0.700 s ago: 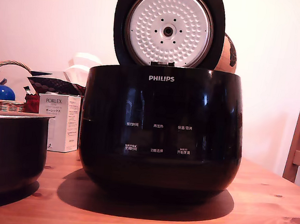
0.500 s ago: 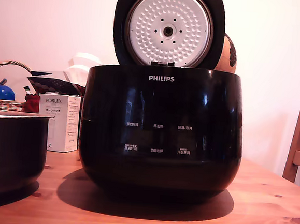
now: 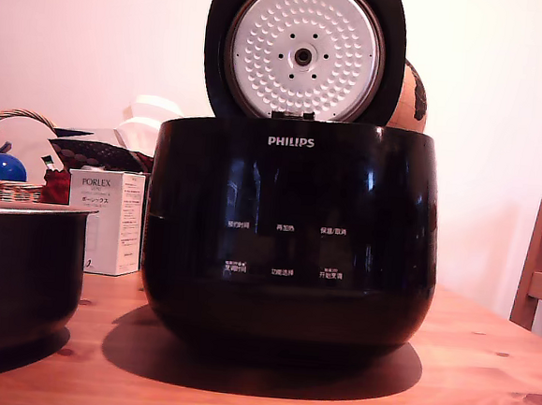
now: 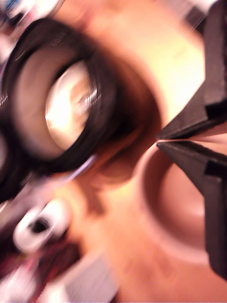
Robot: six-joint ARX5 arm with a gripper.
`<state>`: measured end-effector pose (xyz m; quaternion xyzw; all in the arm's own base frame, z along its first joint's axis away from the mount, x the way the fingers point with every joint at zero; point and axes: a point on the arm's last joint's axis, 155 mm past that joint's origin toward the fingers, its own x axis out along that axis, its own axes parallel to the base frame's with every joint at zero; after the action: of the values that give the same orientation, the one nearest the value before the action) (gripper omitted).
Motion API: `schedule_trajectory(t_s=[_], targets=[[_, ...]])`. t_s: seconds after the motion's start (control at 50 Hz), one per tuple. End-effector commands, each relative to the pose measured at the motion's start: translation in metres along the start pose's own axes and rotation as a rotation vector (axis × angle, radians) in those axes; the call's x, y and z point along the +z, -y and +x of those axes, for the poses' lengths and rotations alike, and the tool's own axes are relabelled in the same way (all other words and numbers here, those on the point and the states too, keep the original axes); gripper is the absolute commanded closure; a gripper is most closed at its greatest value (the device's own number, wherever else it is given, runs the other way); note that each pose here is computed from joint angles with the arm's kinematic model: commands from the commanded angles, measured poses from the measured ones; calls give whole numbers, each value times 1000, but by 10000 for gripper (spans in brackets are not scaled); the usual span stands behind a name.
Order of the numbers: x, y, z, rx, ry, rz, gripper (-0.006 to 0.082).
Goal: Pick up the metallic pot next to the rice cooker
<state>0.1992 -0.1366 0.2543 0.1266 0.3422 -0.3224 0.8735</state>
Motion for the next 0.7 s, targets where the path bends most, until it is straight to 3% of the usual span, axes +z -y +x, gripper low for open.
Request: schedule_trajectory(t_s=[0.0,0.1,0.3,0.68], targets=[[-10,2,7,-18,-67,19,791],[-32,3,15,-40,-186,12,724],[-58,-2,39,-41,-375,-12,387],[-95,2,81,-97,-651,-25,364]])
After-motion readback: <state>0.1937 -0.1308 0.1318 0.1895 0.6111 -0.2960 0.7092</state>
